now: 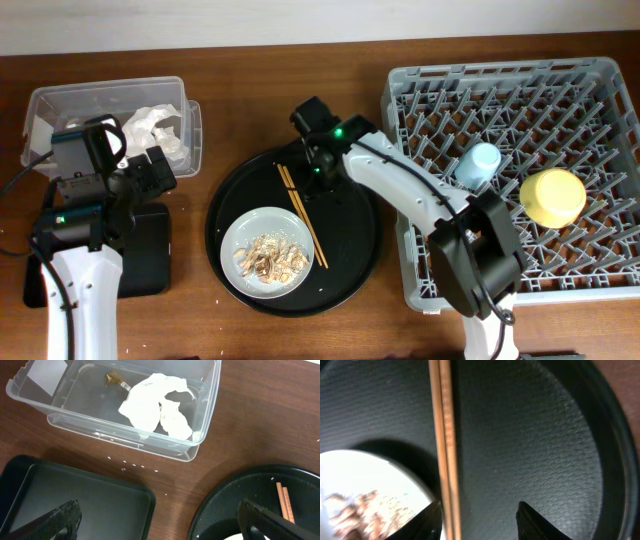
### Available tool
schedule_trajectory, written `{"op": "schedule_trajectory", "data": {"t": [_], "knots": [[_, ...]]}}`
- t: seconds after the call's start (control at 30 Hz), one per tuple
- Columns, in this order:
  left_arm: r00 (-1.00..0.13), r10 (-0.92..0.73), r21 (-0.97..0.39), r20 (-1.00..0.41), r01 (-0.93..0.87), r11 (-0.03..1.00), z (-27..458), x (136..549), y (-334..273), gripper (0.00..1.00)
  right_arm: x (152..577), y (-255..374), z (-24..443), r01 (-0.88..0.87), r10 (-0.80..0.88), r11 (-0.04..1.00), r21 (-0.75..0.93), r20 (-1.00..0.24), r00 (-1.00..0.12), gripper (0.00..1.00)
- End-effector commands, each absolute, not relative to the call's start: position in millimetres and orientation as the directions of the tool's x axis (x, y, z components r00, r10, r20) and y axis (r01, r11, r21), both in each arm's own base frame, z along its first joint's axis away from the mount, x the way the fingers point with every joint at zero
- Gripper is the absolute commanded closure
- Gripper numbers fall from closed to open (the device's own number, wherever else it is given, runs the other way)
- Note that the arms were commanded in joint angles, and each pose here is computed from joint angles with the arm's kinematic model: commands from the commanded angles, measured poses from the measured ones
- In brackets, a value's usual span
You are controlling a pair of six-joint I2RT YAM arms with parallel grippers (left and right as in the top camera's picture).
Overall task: Sort waste into correct bins and load items into the dishwasher rack
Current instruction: 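Grasp one wooden chopstick with the right gripper and place it in the rack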
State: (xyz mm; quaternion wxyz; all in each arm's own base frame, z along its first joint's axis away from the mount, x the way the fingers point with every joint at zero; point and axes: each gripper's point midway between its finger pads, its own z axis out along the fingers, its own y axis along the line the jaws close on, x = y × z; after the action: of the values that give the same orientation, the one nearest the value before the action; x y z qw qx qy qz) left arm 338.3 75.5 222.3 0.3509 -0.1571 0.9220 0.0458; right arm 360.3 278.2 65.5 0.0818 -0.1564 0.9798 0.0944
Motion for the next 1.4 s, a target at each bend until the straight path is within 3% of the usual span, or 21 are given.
{"op": "schedule_trajectory", "data": {"t": [0.0,0.1,0.17,0.27,0.43,1.07,1.17,1.23,1.37], "knots": [[-0.700,-0.252,-0.027,-0.668,-0.316,0.948,225,338,76,0.01,359,285,58,-0.347,-0.330,0.937,0.038,-0.228,-0.916,0.51],[-0.700,-0.252,-0.027,-0.668,-0.316,0.948,225,338,76,0.01,352,316,52,-0.399,-0.377,0.917,0.024,-0.280,-0.883,0.50],[-0.700,-0.252,-0.027,-0.669,-0.316,0.948,225,338,76,0.01,355,310,44,-0.355,-0.362,0.931,-0.081,-0.303,-0.882,0.48],[-0.700,-0.252,-0.027,-0.668,-0.316,0.948,225,338,76,0.01,355,310,41,-0.359,-0.368,0.929,-0.085,-0.296,-0.881,0.49],[-0.700,-0.252,-0.027,-0.669,-0.316,0.948,225,338,76,0.01,360,296,19,-0.337,-0.347,0.938,-0.083,-0.240,-0.906,0.58],[-0.700,-0.252,-0.027,-0.668,-0.316,0.948,225,338,76,0.01,359,298,-4,-0.373,-0.383,0.924,-0.089,-0.208,-0.900,0.60],[-0.700,-0.252,-0.027,-0.668,-0.316,0.948,225,338,76,0.01,360,296,-4,-0.377,-0.390,0.921,-0.102,-0.209,-0.897,0.70],[-0.700,-0.252,-0.027,-0.668,-0.316,0.948,225,338,76,0.01,358,295,-5,-0.377,-0.391,0.920,-0.101,-0.203,-0.898,0.85],[-0.700,-0.252,-0.027,-0.668,-0.316,0.948,225,338,76,0.01,356,293,0,-0.377,-0.390,0.920,-0.104,-0.197,-0.899,0.96]]}}
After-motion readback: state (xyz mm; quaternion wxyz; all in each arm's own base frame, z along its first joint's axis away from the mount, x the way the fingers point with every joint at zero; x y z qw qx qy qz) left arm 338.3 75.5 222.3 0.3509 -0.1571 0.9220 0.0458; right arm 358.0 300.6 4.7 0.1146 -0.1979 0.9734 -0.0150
